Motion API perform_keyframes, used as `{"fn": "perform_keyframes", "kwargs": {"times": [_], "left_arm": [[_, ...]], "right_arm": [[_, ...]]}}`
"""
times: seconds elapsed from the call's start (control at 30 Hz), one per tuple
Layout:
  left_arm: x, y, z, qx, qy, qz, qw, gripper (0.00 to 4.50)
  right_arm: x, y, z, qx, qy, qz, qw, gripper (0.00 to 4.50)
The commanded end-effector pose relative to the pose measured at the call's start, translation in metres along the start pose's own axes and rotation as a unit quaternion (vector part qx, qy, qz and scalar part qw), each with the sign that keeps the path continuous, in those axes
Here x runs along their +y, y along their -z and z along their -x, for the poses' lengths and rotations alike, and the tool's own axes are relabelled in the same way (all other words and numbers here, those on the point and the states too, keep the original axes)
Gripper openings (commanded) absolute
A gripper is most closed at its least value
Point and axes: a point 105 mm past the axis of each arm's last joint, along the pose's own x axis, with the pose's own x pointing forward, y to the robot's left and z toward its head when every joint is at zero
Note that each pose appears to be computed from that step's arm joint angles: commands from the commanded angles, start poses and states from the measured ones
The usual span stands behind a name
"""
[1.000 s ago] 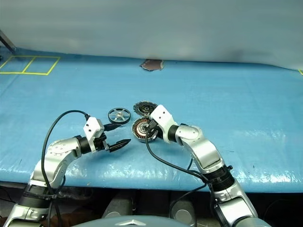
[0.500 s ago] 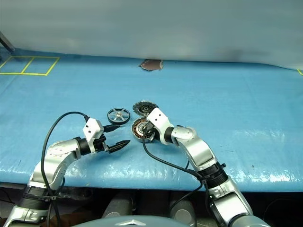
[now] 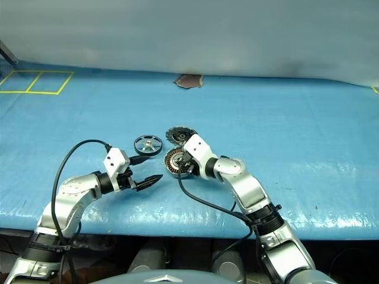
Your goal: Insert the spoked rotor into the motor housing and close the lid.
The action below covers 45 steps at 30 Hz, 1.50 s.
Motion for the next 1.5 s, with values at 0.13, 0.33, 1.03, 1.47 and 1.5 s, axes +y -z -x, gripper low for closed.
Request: {"fn": "perform_keyframes", "kwargs": {"times": [0.13, 0.33, 1.03, 1.47, 1.5], "left_arm": [[0.001, -0.012, -0.001, -0.017, 0.001, -0.022, 1.000, 4.50], [0.001, -0.010, -0.001, -0.016, -0.001, -0.022, 1.000, 4.50], [0.003, -0.008, 0.002, -0.012, -0.011, -0.018, 1.000, 4.50], [0.003, -0.008, 0.001, -0.011, -0.011, -0.019, 1.000, 4.50], [0.003, -0.008, 0.001, -0.011, -0.012, -0.018, 1.000, 4.50]], "right_arm": [[0.000, -0.018, 0.003, -0.042, 0.001, -0.007, 0.999, 1.63], [0.002, -0.018, 0.002, -0.044, -0.005, -0.015, 0.999, 0.02], [-0.003, -0.011, 0.000, -0.034, 0.021, -0.028, 0.999, 0.02], [0.012, -0.015, -0.003, -0.038, -0.007, -0.022, 0.999, 0.02], [0.012, -0.015, -0.003, -0.038, -0.008, -0.022, 0.999, 0.02]]}}
